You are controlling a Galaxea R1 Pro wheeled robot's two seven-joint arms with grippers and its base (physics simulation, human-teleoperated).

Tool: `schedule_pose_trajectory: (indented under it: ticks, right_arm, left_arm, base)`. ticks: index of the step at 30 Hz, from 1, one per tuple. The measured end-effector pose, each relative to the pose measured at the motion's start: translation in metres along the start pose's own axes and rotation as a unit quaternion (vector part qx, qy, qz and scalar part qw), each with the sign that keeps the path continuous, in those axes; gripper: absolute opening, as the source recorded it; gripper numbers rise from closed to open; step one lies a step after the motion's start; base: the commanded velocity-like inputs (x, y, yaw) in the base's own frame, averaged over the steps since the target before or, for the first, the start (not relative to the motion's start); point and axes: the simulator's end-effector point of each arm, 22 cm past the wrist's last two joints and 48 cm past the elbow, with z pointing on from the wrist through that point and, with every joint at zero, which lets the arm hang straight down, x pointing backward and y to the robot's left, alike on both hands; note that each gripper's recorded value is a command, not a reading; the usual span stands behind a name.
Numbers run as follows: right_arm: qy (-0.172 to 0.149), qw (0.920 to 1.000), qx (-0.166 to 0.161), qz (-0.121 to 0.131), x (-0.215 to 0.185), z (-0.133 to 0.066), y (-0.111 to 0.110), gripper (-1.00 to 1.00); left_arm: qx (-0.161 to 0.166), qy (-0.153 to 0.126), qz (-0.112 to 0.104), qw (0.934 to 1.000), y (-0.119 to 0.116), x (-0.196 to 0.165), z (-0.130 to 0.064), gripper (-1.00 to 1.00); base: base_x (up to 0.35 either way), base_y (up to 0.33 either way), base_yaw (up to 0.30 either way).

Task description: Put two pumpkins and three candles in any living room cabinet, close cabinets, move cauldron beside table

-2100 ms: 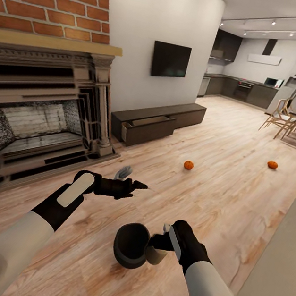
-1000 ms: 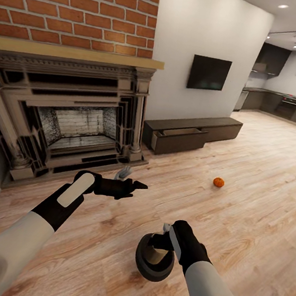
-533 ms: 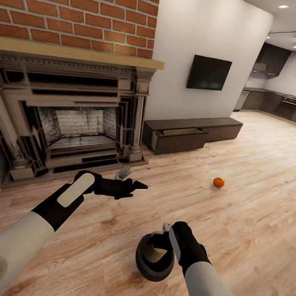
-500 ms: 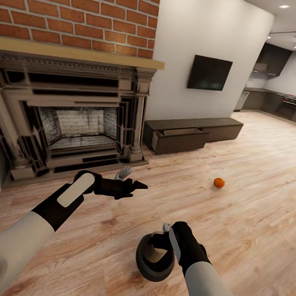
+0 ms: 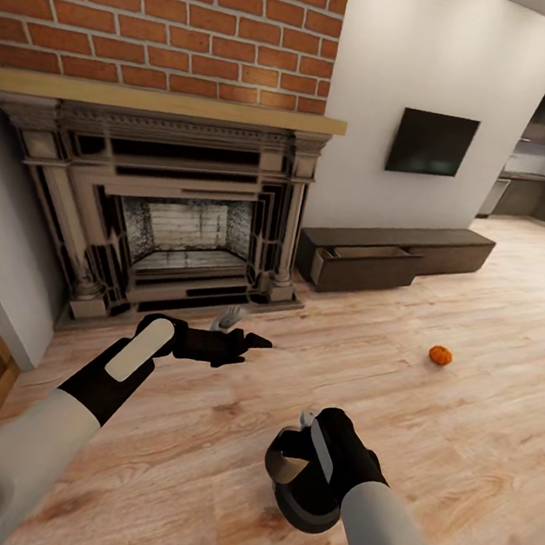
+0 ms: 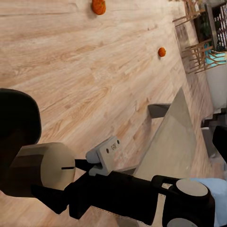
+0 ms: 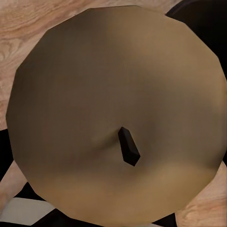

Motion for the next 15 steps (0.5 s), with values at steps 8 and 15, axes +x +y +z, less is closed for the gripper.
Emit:
schedule_pose_trajectory:
  ticks: [8,15]
  right_arm:
    - [0.0,1.0,0.001,-0.001,0.0002,0.0001,-0.0005,-1.0]
    - [0.0,1.0,0.0,0.0,0.0004,0.0002,-0.0001,-1.0]
  left_arm:
    - [0.0,0.0,-0.001,1.0,0.0003,0.0002,0.0001,1.0]
    - [0.0,0.0,-0.001,1.0,0.0004,0.0003,0.0001,1.0]
  base:
    - [0.041,0.027,0.286]
    - [0.235,0.177,0.286]
